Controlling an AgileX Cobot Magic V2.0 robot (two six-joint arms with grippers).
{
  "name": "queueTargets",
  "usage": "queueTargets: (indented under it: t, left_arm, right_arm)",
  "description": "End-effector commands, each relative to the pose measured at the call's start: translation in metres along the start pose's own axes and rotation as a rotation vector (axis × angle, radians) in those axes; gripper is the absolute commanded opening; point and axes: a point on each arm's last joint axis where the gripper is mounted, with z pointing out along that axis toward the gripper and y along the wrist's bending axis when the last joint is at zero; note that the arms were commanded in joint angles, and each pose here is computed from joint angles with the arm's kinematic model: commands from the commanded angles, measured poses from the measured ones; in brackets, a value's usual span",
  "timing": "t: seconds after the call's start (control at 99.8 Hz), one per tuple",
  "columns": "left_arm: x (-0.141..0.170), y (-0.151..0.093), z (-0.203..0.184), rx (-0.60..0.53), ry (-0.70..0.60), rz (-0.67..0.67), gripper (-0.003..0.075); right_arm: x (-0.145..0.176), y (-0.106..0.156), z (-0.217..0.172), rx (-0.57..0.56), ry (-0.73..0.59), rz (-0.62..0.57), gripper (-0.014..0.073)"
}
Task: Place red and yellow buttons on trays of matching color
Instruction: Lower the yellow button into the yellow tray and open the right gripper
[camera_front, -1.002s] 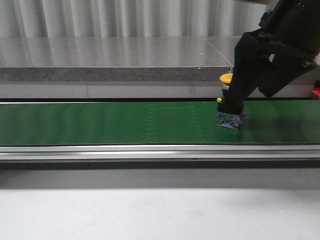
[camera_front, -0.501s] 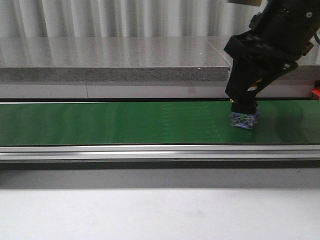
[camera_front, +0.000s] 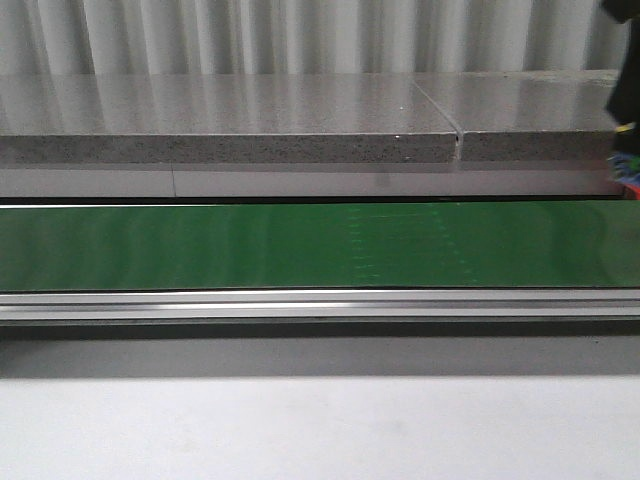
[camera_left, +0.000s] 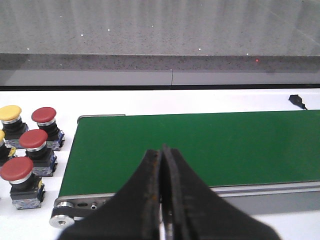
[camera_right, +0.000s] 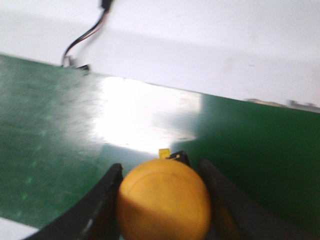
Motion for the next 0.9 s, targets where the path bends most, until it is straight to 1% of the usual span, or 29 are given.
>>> queueTargets:
  t: [0.0, 0.16, 0.251, 0.321, 0.401, 0.501, 0.672, 0.752, 0.892]
  left_arm:
    - [-0.015, -0.002, -0.003, 0.019, -0.093, -0.009, -0.0021]
    - [-0.015, -0.002, -0.003, 0.019, -0.093, -0.009, -0.0021]
    - [-0.015, -0.002, -0.003, 0.019, -0.093, -0.009, -0.0021]
    - [-0.015, -0.002, -0.003, 0.019, -0.093, -0.009, -0.0021]
    - [-0.015, -0.002, -0.003, 0.019, -0.093, -0.009, -0.0021]
    - [-0.015, -0.002, -0.003, 0.019, -0.093, -0.009, -0.0021]
    - [-0.015, -0.002, -0.003, 0.019, -0.093, -0.009, -0.0021]
    - [-0.015, -0.002, -0.003, 0.019, -0.093, -0.009, -0.0021]
    - [-0.015, -0.002, -0.003, 0.019, -0.093, -0.009, -0.0021]
  right_arm:
    - [-0.009, -0.027, -0.034, 0.077, -0.127, 0.119, 0.0116]
    - [0.005, -0.087, -0.053, 0.203, -0.164, 0.403, 0.0116]
    - [0.018, -0.117, -0.063, 0.276, -0.195, 0.526, 0.0116]
    - [0.028, -0.135, -0.07, 0.322, -0.217, 0.617, 0.0116]
    - [0.04, -0.149, -0.071, 0.361, -0.241, 0.698, 0.0116]
    - [0.052, -0.156, -0.063, 0.384, -0.243, 0.735, 0.0116]
    - [0.074, -0.159, -0.041, 0.404, -0.219, 0.766, 0.0116]
    - [0.082, -0.162, -0.029, 0.407, -0.192, 0.781, 0.0116]
    - [0.088, -0.168, -0.013, 0.399, -0.139, 0.801, 0.0116]
